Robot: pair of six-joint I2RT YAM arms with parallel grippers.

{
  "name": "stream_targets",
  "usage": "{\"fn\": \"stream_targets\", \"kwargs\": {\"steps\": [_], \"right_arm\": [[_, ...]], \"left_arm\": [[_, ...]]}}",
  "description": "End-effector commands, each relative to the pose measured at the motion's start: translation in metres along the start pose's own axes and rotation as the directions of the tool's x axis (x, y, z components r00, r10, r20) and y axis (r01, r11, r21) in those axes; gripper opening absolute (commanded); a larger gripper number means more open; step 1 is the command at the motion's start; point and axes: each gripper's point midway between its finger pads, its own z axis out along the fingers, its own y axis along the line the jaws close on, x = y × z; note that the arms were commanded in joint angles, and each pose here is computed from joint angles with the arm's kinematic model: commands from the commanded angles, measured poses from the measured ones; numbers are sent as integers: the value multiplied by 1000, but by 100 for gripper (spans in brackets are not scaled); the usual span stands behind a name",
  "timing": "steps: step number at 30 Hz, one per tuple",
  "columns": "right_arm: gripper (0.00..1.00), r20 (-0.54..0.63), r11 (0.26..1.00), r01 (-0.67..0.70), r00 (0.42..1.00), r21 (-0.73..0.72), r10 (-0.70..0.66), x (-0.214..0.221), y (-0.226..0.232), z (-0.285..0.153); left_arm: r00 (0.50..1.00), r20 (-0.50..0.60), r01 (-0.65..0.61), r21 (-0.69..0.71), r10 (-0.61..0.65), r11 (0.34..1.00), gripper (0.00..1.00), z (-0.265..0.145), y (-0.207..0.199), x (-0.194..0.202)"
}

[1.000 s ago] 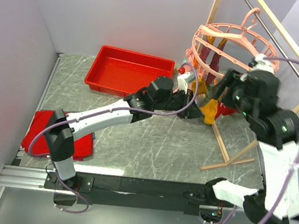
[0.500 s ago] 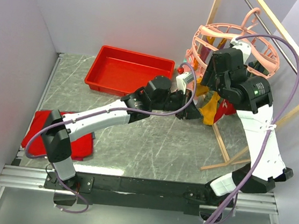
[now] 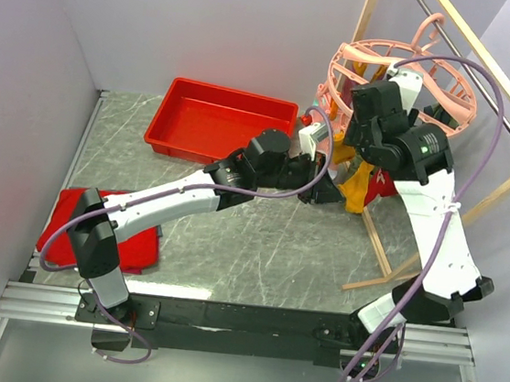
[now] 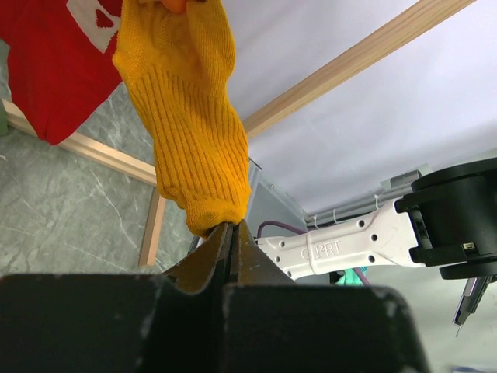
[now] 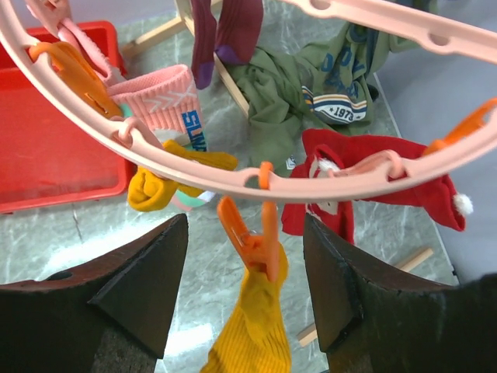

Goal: Remove the socks clipped to the hanger

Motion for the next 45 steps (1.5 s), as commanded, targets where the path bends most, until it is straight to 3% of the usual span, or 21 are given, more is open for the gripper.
{"fn": "stream_targets", "kwargs": {"steps": [1,8,18,26,32,34,39,45], "right_arm": [[68,-13,998,42,999,41,-42,2,-7,0],[67,-37,995,69,997,76,-66,7,-7,7],[55,-41,990,92,995,108,-88,15,-14,10],[54,-38,990,94,995,108,-91,14,-14,10],[33,-20,991,80,997,106,-79,10,-16,7],[30,-14,993,68,998,100,-67,9,-17,5],[0,-1,996,40,999,83,-40,10,-17,4],[0,16,998,2,1000,60,-3,8,-20,0]], "left_arm": [[999,26,-34,45,33,998,1,-12,-24,-12],[999,21,-27,45,26,999,1,-12,-23,-10],[999,18,-34,36,33,999,1,-14,-21,-8],[999,21,-39,30,39,999,1,-16,-21,-8],[999,18,-32,21,32,999,1,-15,-17,-6],[999,15,-31,19,31,999,1,-17,-15,-5],[1000,8,-17,3,17,1000,1,-21,-9,0],[1000,5,9,-36,-9,999,1,-32,8,7]]}}
